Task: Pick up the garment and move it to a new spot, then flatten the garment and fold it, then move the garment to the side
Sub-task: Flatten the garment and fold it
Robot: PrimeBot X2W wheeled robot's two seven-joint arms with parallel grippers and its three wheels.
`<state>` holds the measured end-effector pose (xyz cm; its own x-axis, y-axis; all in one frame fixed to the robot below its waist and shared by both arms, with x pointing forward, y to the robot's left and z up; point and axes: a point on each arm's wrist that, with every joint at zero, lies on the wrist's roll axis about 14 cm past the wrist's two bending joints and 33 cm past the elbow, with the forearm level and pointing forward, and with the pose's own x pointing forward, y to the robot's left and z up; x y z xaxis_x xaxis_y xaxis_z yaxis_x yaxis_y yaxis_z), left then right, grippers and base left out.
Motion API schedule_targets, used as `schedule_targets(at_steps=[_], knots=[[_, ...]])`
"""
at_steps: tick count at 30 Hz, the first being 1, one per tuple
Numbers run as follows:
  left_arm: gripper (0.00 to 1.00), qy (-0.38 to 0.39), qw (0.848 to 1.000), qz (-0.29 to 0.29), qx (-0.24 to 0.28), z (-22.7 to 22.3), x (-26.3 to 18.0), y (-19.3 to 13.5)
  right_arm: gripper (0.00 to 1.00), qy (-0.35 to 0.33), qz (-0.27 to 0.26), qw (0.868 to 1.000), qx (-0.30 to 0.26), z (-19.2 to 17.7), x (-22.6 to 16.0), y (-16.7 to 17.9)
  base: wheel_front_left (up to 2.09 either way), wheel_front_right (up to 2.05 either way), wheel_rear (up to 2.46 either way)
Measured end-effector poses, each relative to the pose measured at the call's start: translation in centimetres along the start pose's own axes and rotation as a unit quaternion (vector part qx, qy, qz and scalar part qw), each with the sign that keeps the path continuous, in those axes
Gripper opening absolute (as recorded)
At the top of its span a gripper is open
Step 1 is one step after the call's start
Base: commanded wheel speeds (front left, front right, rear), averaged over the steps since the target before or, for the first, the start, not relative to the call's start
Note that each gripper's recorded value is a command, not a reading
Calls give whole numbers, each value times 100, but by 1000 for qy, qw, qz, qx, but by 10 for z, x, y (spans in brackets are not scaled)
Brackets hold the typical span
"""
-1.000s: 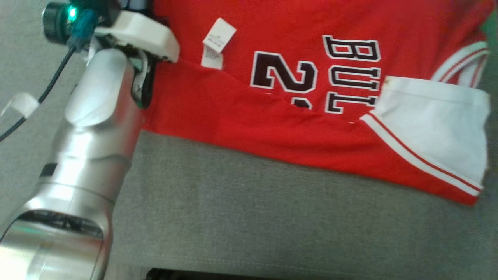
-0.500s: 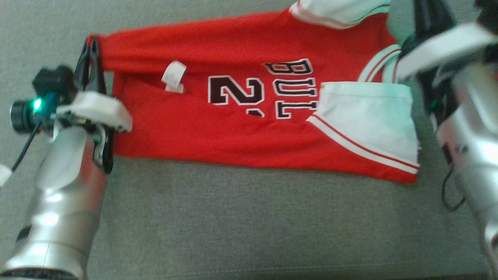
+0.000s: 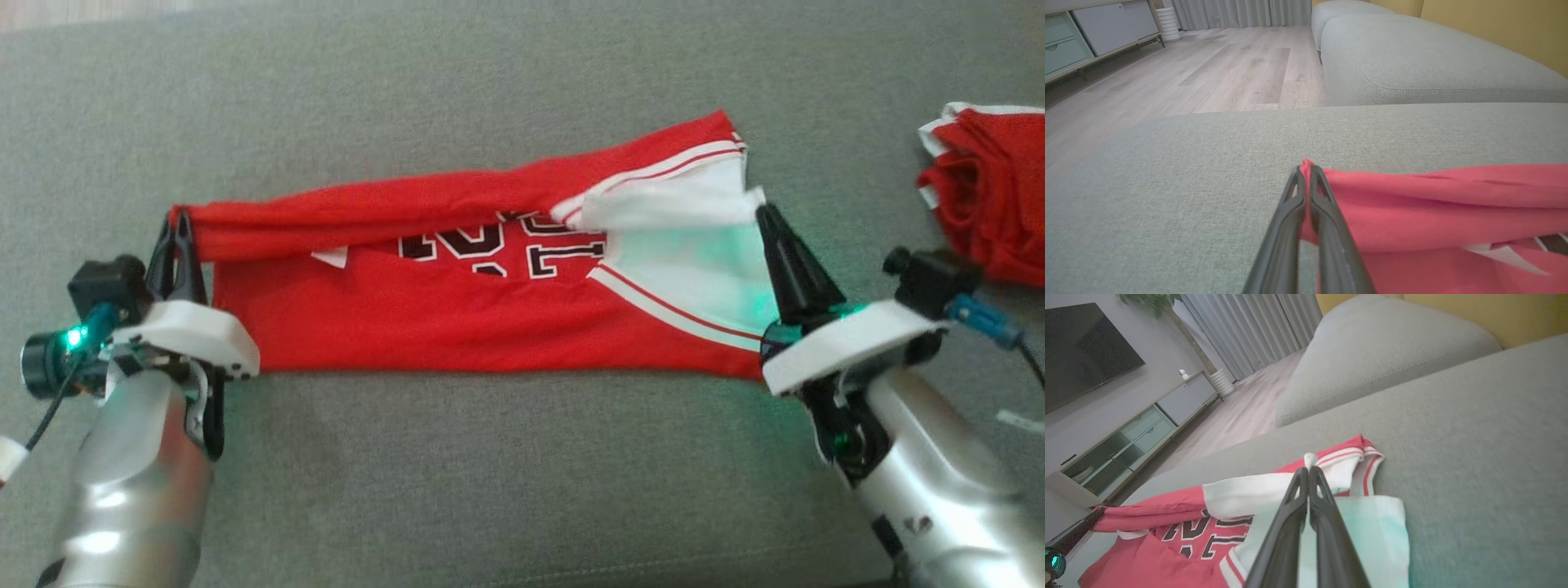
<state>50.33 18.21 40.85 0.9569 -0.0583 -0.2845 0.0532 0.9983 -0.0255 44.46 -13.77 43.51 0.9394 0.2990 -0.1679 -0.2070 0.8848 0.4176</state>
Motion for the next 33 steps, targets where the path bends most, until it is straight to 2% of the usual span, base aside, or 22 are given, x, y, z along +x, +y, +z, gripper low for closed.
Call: schedule_targets(at_steps=[15,16,17,18,19,20,21,25,27,33], knots=[[0,16,1000,-8,-8,-15,-30,-10,0,-17,-24,999,39,-1,-27,1,0,0,0],[3,16,1000,-8,-8,-15,-30,-10,0,-17,-24,999,39,-1,-27,1,0,0,0],[49,17,1000,-8,-9,-16,-32,-10,0,-14,-25,999,40,-4,-30,1,0,0,0],[82,20,1000,-6,-10,-18,-34,-9,0,-10,-27,999,41,-7,-32,1,0,0,0],[100,21,1000,-4,-11,-19,-35,-9,0,-7,-31,998,46,-10,-35,0,0,0,0],[100,20,1000,-1,-12,-19,-37,-7,45,-3,-35,998,51,-14,-37,-1,0,0,0],[100,16,1000,6,-10,-17,-37,-5,100,0,-40,998,52,-17,-38,-3,0,0,0],[100,-27,999,28,11,8,-38,-2,100,-14,-52,998,38,-8,-38,-9,0,0,0],[100,-49,998,35,18,18,-44,-5,100,-25,-55,998,7,1,-38,-13,0,0,0],[100,-63,997,35,41,11,-73,-20,100,-76,-69,994,-43,30,-34,-7,0,0,0]])
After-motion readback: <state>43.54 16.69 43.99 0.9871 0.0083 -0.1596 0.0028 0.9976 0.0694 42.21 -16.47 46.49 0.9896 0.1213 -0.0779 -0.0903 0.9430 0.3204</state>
